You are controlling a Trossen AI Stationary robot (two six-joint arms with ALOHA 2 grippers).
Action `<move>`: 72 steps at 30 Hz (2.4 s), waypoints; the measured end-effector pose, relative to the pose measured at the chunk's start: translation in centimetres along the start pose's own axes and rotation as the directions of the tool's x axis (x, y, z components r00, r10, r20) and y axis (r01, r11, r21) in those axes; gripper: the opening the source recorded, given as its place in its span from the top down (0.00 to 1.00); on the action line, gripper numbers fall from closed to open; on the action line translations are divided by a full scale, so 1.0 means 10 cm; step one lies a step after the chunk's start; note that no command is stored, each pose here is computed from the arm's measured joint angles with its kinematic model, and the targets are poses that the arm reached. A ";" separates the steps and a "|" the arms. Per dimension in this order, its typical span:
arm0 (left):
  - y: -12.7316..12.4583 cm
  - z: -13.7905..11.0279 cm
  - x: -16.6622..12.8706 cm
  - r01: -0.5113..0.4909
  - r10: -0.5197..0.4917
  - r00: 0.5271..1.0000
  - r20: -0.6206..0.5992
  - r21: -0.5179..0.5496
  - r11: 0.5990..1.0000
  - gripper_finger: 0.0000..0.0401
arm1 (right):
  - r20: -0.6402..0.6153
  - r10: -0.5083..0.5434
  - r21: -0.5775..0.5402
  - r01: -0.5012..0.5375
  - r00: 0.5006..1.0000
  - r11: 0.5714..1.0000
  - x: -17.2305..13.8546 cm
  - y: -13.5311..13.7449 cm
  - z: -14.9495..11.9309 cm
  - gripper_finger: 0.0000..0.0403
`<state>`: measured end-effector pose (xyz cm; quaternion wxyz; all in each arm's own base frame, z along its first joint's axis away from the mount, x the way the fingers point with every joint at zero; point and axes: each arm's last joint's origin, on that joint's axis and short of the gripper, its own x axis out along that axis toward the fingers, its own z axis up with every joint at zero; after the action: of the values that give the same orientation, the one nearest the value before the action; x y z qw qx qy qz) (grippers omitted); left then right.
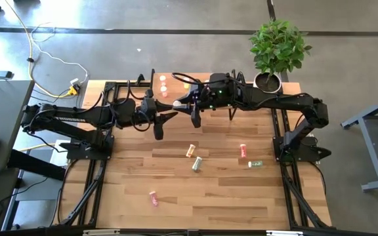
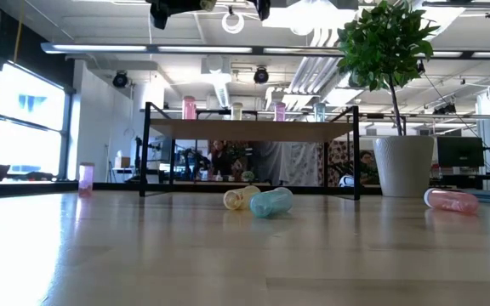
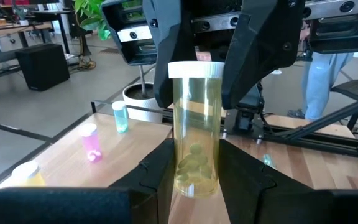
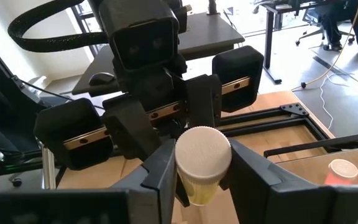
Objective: Pick and place medicine bottles onto shelf by color
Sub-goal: Put the bottom yellow pill bottle aligned with the yellow pill bottle on the shelf
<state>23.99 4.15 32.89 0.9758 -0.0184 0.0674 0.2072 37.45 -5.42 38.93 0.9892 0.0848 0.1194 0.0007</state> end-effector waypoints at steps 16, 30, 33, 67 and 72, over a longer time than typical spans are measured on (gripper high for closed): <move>0.03 0.03 -0.05 -0.051 0.050 0.999 0.009 0.077 0.996 0.43 | 0.011 -0.088 0.000 0.088 0.996 0.996 -0.06 -0.01 0.03 0.74; 0.12 0.07 -0.34 -0.021 0.025 0.999 -0.037 0.099 0.995 0.40 | 0.082 -0.348 -0.064 0.354 0.934 0.933 -0.43 -0.08 0.23 0.74; 0.16 0.07 -0.40 0.030 -0.027 0.998 -0.062 0.059 0.998 0.40 | 0.103 -0.385 -0.060 0.392 0.917 0.918 -0.49 -0.11 0.26 0.74; 0.44 -0.48 -1.02 0.022 -0.012 0.998 0.067 -0.152 0.988 0.40 | -0.094 -0.406 0.033 0.411 0.909 0.911 -0.03 -0.61 -0.35 0.74; 0.44 -0.48 -1.02 0.021 -0.011 0.998 0.067 -0.152 0.988 0.40 | -0.137 -0.407 0.003 0.411 0.903 0.911 0.11 -0.68 -0.48 0.74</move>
<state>12.38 3.81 29.50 0.9749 -0.0868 0.0188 0.2042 37.24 -11.30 32.93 0.9556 0.0732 0.2004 -0.2030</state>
